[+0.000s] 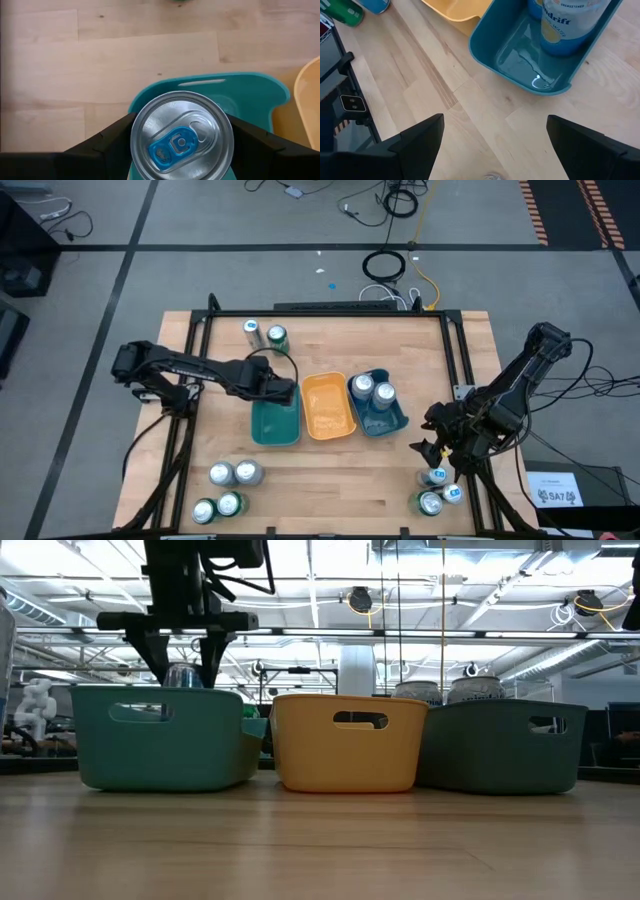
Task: Sort soda cans
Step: Put the white and blue soda can into the light blue bin
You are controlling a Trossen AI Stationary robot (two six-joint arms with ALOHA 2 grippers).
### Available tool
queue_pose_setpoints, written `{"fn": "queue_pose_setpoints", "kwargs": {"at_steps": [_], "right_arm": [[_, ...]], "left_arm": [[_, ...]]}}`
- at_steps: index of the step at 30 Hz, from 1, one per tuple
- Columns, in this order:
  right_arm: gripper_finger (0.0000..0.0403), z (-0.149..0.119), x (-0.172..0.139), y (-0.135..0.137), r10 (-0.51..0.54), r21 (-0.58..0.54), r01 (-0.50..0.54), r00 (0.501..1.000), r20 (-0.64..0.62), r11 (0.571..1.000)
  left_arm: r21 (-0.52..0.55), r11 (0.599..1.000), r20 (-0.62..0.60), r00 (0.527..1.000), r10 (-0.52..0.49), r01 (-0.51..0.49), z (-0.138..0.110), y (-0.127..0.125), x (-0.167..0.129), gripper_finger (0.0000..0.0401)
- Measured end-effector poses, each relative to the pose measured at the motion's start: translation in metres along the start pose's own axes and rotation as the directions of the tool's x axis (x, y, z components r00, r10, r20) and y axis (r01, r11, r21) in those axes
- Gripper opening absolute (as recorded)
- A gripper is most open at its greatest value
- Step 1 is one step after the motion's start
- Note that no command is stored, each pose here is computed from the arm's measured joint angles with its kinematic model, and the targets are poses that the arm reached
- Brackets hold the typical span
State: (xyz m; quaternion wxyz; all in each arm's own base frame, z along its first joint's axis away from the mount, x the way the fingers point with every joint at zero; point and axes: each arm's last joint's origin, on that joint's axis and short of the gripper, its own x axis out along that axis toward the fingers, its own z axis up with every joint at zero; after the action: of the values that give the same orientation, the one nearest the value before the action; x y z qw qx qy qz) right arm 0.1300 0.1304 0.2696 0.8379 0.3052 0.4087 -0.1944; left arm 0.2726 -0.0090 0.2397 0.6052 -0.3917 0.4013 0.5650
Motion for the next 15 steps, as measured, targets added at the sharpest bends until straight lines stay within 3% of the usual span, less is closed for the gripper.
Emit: {"fn": "queue_pose_setpoints", "kwargs": {"at_steps": [15], "right_arm": [[0.0345, 0.0, 0.0, 0.0, 0.0, 0.0, 0.0, 1.0, 0.0, 1.0]], "left_arm": [[-0.001, 1.0, 0.015, 1.0, -0.002, 0.002, 0.0005, -0.0003, 0.0002, 0.027]]}}
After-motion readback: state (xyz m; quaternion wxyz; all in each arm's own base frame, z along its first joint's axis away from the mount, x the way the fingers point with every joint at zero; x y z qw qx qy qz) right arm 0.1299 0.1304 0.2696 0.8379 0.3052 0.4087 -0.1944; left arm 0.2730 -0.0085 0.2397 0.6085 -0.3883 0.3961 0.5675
